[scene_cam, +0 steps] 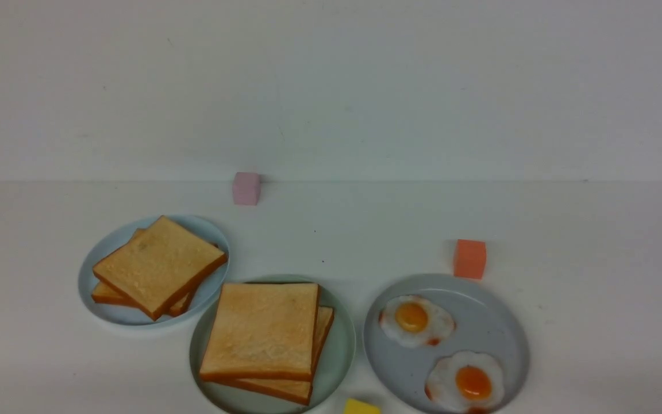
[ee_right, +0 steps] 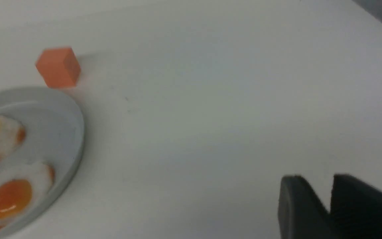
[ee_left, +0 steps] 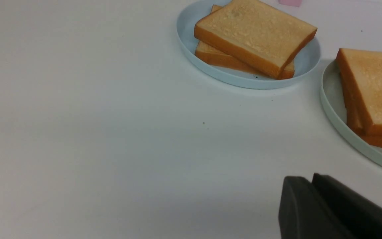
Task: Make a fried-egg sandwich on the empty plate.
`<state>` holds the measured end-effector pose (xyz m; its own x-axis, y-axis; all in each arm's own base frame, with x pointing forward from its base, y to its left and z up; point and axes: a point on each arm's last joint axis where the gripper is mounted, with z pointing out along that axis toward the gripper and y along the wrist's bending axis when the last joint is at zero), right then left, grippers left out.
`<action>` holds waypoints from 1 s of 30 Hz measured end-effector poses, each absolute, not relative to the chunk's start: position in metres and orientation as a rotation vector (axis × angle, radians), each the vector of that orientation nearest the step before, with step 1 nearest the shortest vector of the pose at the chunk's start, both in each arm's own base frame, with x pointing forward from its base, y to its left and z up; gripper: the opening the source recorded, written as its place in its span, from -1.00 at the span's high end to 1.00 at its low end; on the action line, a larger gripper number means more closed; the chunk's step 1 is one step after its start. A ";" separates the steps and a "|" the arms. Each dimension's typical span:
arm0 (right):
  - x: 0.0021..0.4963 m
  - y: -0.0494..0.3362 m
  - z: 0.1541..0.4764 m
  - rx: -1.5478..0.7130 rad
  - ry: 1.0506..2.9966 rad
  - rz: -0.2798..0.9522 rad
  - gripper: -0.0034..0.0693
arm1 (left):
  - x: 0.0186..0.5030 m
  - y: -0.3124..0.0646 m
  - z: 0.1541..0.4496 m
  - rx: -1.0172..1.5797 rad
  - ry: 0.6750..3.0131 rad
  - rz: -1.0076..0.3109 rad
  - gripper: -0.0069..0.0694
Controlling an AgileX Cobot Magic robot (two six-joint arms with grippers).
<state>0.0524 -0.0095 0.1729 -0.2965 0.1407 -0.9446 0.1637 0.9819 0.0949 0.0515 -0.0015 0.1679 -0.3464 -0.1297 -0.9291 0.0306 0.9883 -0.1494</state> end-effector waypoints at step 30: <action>0.052 -0.005 0.173 0.139 1.873 -0.012 0.31 | 0.052 -0.001 0.168 -0.071 1.918 -0.165 0.58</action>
